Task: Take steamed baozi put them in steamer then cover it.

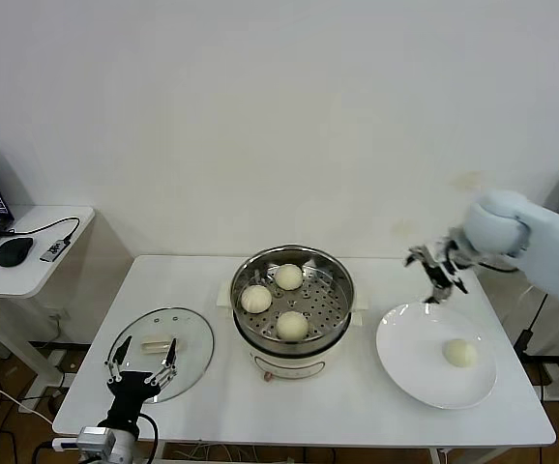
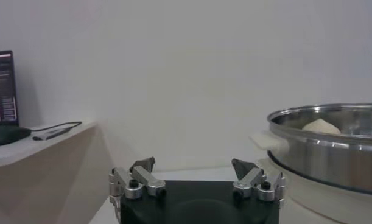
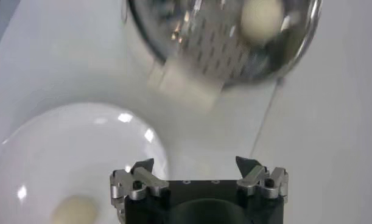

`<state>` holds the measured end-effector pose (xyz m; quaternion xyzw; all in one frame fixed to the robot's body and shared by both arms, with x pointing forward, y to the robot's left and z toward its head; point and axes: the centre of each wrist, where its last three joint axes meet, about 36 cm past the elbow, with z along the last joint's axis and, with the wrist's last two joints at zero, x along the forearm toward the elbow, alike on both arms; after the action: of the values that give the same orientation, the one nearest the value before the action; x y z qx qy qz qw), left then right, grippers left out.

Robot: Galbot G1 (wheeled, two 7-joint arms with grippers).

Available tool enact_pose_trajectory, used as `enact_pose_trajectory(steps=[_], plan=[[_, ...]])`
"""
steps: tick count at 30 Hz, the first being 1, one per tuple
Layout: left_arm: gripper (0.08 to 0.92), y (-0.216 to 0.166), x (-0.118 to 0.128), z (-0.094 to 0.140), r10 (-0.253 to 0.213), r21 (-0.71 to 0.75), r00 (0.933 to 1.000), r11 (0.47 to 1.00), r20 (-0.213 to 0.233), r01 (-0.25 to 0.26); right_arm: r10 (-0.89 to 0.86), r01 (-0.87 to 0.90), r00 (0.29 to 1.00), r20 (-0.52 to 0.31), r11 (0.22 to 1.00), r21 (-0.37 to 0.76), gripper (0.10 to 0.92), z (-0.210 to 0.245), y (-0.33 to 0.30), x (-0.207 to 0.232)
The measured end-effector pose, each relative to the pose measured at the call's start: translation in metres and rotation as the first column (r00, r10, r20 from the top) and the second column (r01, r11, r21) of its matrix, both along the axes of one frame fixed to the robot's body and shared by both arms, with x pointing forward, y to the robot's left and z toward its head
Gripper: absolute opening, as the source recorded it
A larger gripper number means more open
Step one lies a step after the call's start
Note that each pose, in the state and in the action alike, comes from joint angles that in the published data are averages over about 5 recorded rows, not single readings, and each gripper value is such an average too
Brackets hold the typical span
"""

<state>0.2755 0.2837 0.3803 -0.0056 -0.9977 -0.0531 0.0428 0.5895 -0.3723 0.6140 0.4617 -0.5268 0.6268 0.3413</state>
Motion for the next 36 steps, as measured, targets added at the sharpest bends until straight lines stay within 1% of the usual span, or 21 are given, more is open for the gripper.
enact_pose_trajectory(steps=[8, 18, 26, 36], plan=[[0.823, 0.002, -0.002, -0.001, -0.004, 0.014, 1.0, 1.0, -0.009, 0.004, -0.123, 0.123, 0.991, -0.06, 0.992, -0.01, 0.823, -0.047, -0.047, -0.013], [0.823, 0.002, -0.004, -0.002, 0.001, 0.018, 0.9998, 1.0, -0.018, -0.001, -0.232, 0.231, 0.967, -0.106, 0.973, -0.022, 0.823, -0.093, -0.081, -0.027], [0.823, 0.002, -0.004, -0.003, 0.004, 0.02, 0.9997, 1.0, -0.022, -0.004, -0.272, 0.271, 0.954, -0.127, 0.962, -0.026, 0.823, -0.122, -0.093, -0.028], [0.823, 0.004, -0.004, -0.007, 0.012, 0.023, 0.9995, 1.0, -0.03, -0.011, -0.287, 0.286, 0.949, -0.132, 0.958, -0.021, 0.823, -0.15, -0.091, -0.02]])
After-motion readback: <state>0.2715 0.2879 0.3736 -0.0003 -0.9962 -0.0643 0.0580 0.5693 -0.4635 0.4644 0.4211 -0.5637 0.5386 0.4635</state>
